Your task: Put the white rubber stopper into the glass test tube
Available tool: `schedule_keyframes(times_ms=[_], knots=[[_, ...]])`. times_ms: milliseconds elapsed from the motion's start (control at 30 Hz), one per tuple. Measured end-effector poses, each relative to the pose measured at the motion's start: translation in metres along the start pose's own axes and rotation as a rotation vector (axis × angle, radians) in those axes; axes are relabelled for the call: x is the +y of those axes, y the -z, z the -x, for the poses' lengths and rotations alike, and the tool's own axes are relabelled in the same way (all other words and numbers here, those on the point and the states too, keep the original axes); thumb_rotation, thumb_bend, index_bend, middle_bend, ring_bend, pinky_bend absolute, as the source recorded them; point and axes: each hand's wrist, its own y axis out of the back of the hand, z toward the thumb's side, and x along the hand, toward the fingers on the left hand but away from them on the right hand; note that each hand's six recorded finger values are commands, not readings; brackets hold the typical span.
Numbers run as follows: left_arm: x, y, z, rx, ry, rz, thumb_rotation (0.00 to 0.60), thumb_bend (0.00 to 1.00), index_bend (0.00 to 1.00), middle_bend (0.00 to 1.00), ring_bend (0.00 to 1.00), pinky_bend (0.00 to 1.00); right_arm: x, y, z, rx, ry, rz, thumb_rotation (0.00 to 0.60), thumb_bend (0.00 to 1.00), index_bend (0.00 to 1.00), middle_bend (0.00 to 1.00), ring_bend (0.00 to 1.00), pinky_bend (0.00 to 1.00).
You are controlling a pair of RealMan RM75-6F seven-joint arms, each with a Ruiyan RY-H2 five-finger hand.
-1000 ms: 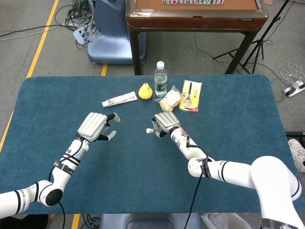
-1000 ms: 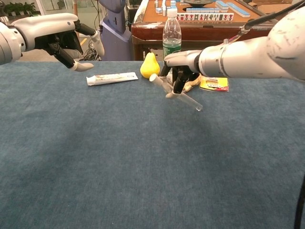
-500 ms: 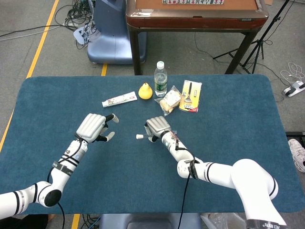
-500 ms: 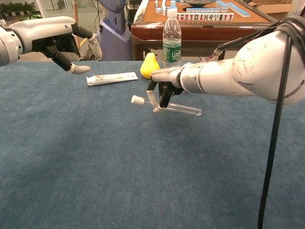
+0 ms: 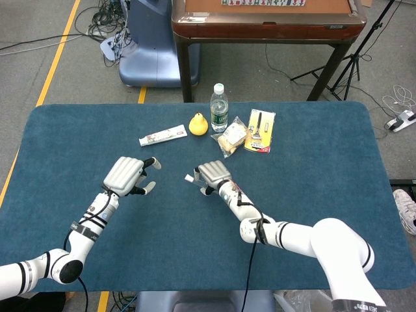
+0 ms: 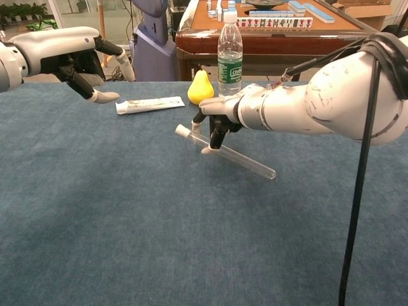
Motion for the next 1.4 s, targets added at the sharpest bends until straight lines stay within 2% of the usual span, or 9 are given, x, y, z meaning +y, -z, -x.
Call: schedule_keyframes(times_ms=[133, 400, 700, 800, 867, 900, 1033, 1167, 1400], knots=[[-0.001, -0.002, 0.000, -0.004, 0.001, 0.002, 0.600, 0.30, 0.37, 1.00, 1.00, 1.00, -0.005, -0.002, 0.001, 0.002, -0.016, -0.017, 0.600, 0.33, 0.36, 1.00, 1.00, 1.00], [0.001, 0.001, 0.000, 0.004, -0.006, 0.003, 0.600, 0.30, 0.37, 1.00, 1.00, 1.00, 0.000, 0.000, 0.000, -0.006, 0.003, -0.034, 0.600, 0.14, 0.31, 1.00, 1.00, 1.00], [0.004, 0.010, 0.003, 0.022, -0.024, 0.006, 0.600, 0.30, 0.37, 1.00, 1.00, 1.00, 0.023, 0.012, -0.021, -0.008, 0.101, -0.036, 0.600, 0.14, 0.31, 1.00, 1.00, 1.00], [0.008, 0.017, 0.007, 0.038, -0.044, 0.009, 0.600, 0.30, 0.37, 1.00, 1.00, 1.00, 0.035, 0.022, -0.035, -0.016, 0.158, -0.045, 0.600, 0.19, 0.31, 1.00, 1.00, 1.00], [0.010, 0.025, 0.011, 0.054, -0.062, 0.010, 0.600, 0.30, 0.37, 1.00, 1.00, 1.00, 0.043, 0.032, -0.048, -0.027, 0.205, -0.051, 0.600, 0.23, 0.36, 1.00, 1.00, 1.00], [0.011, 0.028, 0.014, 0.062, -0.071, 0.009, 0.600, 0.30, 0.37, 0.98, 0.99, 1.00, 0.047, 0.037, -0.055, -0.034, 0.227, -0.052, 0.600, 0.27, 0.43, 1.00, 1.00, 1.00], [0.017, 0.046, 0.027, 0.103, -0.112, 0.002, 0.600, 0.30, 0.37, 0.89, 0.88, 1.00, 0.061, 0.063, -0.091, -0.075, 0.323, -0.053, 0.600, 0.35, 0.58, 0.97, 1.00, 1.00], [0.022, 0.071, 0.049, 0.171, -0.157, -0.009, 0.600, 0.30, 0.37, 0.81, 0.78, 0.98, 0.069, 0.097, -0.139, -0.137, 0.413, -0.062, 0.600, 0.37, 0.62, 0.90, 0.98, 1.00], [0.028, 0.111, 0.095, 0.290, -0.192, -0.038, 0.600, 0.30, 0.37, 0.61, 0.57, 0.72, 0.059, 0.152, -0.214, -0.259, 0.508, -0.067, 0.600, 0.39, 0.62, 0.76, 0.81, 1.00]])
